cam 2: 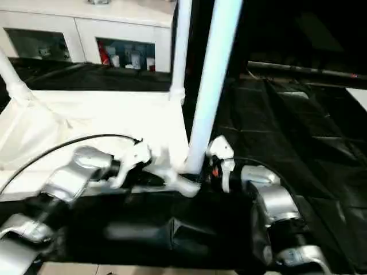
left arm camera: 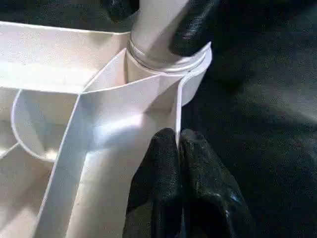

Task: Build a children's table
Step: Rotate leg to tighten

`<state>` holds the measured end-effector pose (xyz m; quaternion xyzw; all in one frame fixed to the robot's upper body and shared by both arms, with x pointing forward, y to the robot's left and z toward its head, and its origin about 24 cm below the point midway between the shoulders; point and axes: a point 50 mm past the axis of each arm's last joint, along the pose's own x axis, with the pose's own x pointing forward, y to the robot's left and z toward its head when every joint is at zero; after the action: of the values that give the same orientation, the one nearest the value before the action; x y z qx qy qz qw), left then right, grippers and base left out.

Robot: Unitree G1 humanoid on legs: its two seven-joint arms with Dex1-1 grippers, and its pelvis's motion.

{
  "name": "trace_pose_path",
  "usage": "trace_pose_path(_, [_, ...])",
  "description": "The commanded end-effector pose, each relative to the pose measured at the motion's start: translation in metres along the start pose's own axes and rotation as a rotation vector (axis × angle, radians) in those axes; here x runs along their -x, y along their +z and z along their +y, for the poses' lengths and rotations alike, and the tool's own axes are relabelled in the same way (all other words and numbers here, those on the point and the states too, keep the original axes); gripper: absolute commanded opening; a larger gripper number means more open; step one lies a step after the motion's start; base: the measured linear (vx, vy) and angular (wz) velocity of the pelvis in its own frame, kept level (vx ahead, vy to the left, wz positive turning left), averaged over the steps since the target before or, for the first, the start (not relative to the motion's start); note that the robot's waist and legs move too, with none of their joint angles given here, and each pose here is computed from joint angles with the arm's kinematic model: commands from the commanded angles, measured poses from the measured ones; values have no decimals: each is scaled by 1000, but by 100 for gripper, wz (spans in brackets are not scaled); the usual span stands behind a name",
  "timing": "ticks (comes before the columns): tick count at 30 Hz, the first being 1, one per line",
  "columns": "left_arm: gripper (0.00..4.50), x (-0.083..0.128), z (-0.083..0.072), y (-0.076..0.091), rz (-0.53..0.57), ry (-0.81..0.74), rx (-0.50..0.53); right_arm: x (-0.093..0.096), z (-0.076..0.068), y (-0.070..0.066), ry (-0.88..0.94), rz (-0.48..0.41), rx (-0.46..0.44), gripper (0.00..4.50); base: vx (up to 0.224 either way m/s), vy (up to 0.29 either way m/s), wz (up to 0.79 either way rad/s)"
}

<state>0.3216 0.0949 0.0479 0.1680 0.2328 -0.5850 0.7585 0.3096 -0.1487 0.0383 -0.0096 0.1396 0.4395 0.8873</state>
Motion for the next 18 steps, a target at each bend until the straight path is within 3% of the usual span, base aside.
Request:
trace_pose_path(1, [0,-8,-2,-16,68,51,52,0,-5,-11,-86,43,-37,199,0,0,0])
trace_pose_path(3, [0,-18,8,-9,49,187,77,-10,-6,-21,-276,48,-100,197,0,0,0])
trace_pose_path(6, [0,-25,12,-2,31,247,83,-18,-3,-26,-389,45,-164,196,0,0,0])
trace_pose_path(8, [0,-28,12,1,27,246,47,-25,6,-27,-399,26,-196,195,0,0,0])
trace_pose_path(13, [0,-29,11,2,11,217,28,-30,15,-23,-340,-14,-180,195,0,0,0])
trace_pose_path(15, [0,-29,10,1,-5,197,0,-27,18,-16,-291,-96,-215,251,0,0,0])
trace_pose_path(18, [0,-28,11,3,-49,203,1,-22,15,-10,-330,-125,-201,271,0,0,0])
